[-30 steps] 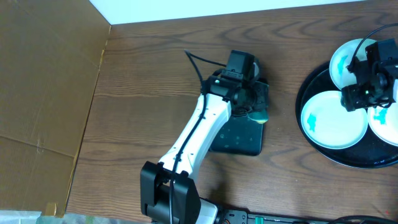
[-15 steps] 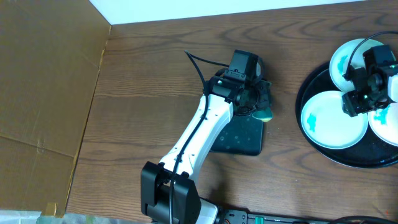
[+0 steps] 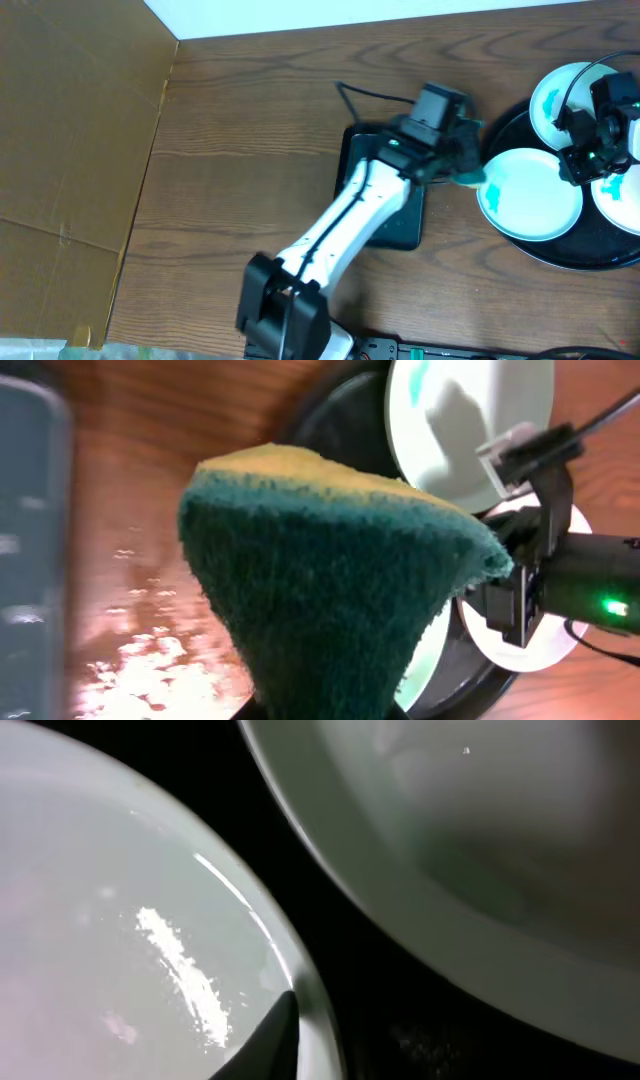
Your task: Clean dirty plates on tray and stack at the side
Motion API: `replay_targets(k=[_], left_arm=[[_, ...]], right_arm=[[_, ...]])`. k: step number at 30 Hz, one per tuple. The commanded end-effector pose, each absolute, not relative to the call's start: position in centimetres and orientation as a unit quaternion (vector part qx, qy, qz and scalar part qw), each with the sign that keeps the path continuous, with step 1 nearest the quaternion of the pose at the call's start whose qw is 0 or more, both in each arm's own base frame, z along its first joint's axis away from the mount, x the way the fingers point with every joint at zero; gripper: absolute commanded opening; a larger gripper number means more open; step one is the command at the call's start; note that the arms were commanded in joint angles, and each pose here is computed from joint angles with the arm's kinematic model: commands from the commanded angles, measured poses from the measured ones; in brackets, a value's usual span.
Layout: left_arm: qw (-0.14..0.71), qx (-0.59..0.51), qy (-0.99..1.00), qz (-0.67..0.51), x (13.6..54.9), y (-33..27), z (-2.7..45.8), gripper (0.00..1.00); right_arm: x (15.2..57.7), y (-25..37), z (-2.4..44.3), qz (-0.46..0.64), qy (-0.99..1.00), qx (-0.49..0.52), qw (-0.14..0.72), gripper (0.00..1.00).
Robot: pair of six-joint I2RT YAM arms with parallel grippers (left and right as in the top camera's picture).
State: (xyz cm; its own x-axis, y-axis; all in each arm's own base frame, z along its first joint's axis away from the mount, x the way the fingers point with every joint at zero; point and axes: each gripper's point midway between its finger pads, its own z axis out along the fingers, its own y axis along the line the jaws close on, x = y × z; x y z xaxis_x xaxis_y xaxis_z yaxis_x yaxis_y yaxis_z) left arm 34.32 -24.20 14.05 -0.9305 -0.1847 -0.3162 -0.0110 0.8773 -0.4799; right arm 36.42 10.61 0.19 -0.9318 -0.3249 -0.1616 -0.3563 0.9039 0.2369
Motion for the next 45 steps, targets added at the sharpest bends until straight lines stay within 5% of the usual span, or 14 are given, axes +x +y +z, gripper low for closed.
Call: replay_targets(k=[1, 14, 23, 25, 27, 31, 45], left_arm=[[0.165, -0.089, 0.96, -0.209, 34.5, -25.2, 10.6, 0.07], [0.142, -0.046, 0.967, -0.207, 33.7, -30.0, 4.9, 0.11], [0.118, -0.075, 0.968, -0.208, 32.9, -31.8, 2.0, 0.11], [0.115, -0.079, 0.969, -0.206, 32.9, -31.9, 1.5, 0.17], [0.113, -0.078, 0.969, -0.204, 32.9, -31.8, 1.2, 0.42], [0.114, -0.058, 0.969, -0.212, 32.8, -32.2, 1.7, 0.65], [0.162, 0.012, 0.952, -0.259, 33.5, -33.2, 7.9, 0.67]], right_arm=[[35.1, 11.7, -1.2, 0.159, 0.972, -0.173, 0.029, 0.14], [35.7, 11.3, -0.3, 0.158, 0.974, -0.159, 0.029, 0.01], [36.0, 9.3, 0.3, 0.098, 0.986, -0.131, 0.017, 0.01], [36.1, 8.7, 0.3, 0.08, 0.989, -0.123, 0.016, 0.01], [36.1, 8.5, 0.5, 0.074, 0.989, -0.124, 0.018, 0.01], [36.2, 8.6, 1.0, 0.074, 0.989, -0.125, 0.024, 0.01], [36.3, 7.7, 2.6, 0.051, 0.991, -0.116, 0.039, 0.01]])
